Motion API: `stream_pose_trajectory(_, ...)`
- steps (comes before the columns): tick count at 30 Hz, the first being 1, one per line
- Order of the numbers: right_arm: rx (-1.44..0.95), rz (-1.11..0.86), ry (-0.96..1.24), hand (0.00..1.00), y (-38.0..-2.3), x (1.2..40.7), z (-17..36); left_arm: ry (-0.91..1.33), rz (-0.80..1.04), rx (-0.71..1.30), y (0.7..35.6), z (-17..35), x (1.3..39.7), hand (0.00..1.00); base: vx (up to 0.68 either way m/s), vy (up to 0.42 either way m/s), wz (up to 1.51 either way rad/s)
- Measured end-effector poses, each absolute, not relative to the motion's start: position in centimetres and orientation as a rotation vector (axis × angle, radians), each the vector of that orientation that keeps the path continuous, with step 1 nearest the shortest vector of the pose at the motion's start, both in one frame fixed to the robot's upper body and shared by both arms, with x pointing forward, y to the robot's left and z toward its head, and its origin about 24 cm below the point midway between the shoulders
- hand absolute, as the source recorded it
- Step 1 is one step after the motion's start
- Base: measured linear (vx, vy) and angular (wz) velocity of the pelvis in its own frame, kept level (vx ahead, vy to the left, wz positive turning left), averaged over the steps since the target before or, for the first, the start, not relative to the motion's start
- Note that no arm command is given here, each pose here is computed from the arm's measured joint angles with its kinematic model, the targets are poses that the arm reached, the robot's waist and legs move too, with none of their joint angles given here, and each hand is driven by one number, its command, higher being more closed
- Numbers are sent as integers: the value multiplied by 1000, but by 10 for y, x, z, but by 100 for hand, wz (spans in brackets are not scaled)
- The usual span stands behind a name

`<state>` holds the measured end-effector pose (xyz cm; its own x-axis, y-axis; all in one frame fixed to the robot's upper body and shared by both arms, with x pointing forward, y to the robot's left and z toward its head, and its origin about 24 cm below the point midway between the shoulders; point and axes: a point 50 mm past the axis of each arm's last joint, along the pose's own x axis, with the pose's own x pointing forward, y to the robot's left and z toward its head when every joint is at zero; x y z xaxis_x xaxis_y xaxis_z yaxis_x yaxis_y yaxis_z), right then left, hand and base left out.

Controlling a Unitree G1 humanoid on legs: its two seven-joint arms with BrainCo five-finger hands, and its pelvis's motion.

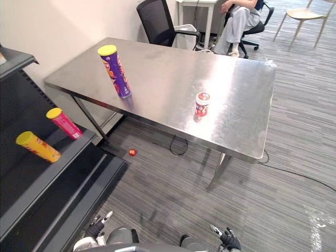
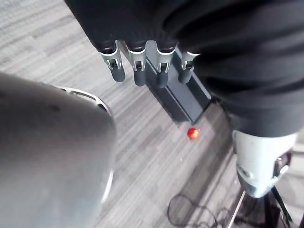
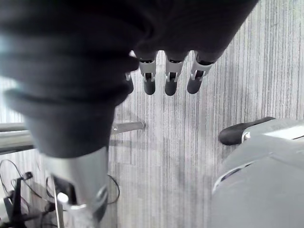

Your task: Put the gum and the chips on the shelf.

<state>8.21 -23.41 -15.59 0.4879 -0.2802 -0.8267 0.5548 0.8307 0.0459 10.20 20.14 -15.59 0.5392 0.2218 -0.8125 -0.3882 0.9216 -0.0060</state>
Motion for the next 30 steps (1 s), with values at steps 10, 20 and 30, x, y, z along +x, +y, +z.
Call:
stream_pose_trajectory(10,403,-585,1005,0,-219,49,-165,984,379,-181,206,-160,90,0,158,342,-84)
stream_pose_trajectory(20,377,-559,1022,0,-223,63,-165,1058,249,-62,200,-165,82,0,146,91,-76)
stream_pose_trajectory(30,423,-665,1065,0,-229,43,-168,1054,226,-76,197,-165,85,0,5,-34,5)
